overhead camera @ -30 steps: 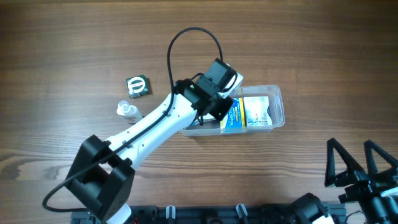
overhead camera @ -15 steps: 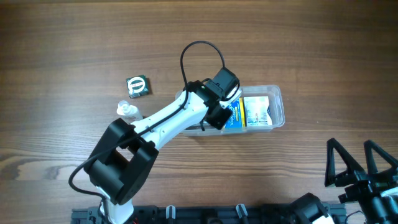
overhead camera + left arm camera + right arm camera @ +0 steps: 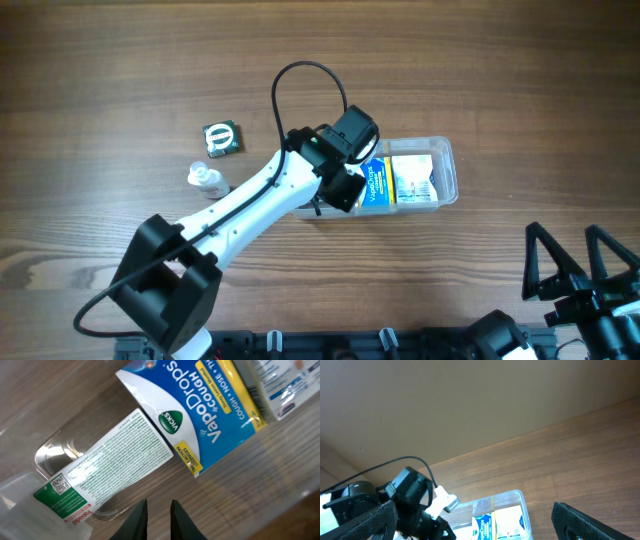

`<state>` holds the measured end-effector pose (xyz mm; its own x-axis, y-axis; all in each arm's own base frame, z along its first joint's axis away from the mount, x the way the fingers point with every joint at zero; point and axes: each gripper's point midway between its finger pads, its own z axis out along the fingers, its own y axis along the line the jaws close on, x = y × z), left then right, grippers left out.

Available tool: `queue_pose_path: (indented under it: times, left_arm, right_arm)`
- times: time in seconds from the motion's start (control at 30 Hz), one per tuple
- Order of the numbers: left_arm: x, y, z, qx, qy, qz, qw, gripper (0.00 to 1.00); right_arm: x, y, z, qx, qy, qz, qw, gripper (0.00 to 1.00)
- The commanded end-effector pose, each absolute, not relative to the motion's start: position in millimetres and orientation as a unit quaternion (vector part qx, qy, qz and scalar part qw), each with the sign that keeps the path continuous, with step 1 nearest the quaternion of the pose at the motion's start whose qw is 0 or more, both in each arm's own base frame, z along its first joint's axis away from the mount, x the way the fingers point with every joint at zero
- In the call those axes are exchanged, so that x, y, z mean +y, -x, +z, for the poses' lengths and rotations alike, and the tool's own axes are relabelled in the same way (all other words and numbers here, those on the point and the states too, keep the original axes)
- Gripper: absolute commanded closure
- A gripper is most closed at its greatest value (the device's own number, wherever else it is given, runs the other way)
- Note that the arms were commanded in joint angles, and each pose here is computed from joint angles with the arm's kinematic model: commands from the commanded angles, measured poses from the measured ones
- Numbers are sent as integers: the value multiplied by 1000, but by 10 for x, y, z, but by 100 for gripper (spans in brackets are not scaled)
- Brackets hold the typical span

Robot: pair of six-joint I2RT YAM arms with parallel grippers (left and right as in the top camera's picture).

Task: Pack container
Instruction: 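Carry the white-and-green box right and lower it into the container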

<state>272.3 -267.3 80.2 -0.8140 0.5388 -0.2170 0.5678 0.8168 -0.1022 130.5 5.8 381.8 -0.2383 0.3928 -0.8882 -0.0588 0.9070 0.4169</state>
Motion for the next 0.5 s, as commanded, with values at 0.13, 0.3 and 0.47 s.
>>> queue_pose_path:
  times: [0.13,0.3,0.47]
  left_arm:
    - [-2453,-2705,320,966,-246,-24,74,85]
    - [-2403,-2738,197,966,-244,-14,88,80]
    - [-2375,-2851,95,962,-248,5,112,76]
  right_arm:
    - [23,-1303,3826,762,-111,177,612,0]
    - [23,-1303,3826,762,-111,177,612,0]
    - [22,-1303,3826,762,-111,177,612,0]
